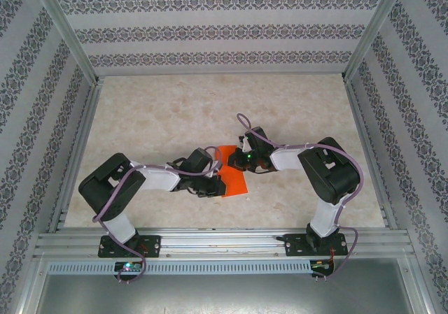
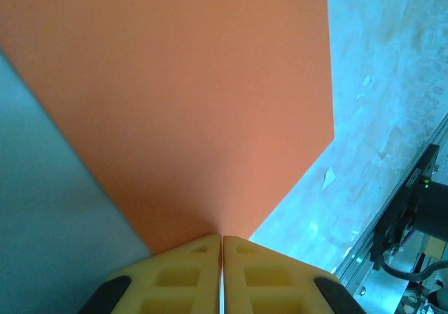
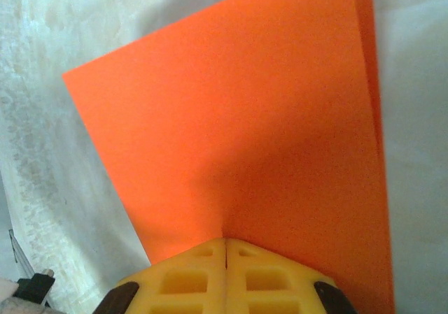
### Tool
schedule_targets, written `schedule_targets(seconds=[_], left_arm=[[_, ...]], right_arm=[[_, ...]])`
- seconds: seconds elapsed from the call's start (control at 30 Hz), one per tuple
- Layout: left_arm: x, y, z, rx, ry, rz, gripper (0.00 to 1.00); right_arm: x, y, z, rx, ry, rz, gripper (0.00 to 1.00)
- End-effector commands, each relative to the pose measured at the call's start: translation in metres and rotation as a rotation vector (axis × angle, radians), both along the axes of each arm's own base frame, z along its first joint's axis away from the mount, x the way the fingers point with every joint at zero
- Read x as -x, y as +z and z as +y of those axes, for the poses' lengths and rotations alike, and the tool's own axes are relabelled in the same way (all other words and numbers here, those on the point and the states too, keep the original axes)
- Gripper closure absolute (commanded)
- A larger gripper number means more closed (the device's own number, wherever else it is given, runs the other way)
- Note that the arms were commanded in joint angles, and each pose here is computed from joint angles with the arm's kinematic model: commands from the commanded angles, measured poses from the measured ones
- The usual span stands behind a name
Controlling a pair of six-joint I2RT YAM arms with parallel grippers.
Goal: Fold a paper plane with a square sheet of paper (fold left side to right side)
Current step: First fold the square sheet of paper in half at the center of the table.
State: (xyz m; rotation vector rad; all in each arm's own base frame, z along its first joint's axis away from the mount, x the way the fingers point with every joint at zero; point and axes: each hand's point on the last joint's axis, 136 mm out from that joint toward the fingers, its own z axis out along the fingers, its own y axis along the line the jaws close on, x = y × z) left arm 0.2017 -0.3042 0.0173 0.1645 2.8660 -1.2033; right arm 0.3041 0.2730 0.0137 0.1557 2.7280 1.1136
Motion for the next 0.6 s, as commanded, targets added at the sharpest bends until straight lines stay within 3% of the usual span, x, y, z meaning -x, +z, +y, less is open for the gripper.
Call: schedule_targets(seconds=[0.0, 0.27, 0.57], left_arm=[[0.034, -0.017, 0.017, -0.085, -0.044, 0.094, 0.89], [0.04, -0.012, 0.021, -0.089, -0.045, 0.084, 0.89], [-0.009, 0.052, 0.02, 0.029, 0.022, -0.05, 0.88]], right_arm=[[0.032, -0.054, -0.04, 0.208, -0.056, 0.152, 1.0], [0.032, -0.052, -0.039, 0.198, -0.052, 0.148, 1.0], [0.031, -0.046, -0.034, 0.172, -0.053, 0.132, 1.0]])
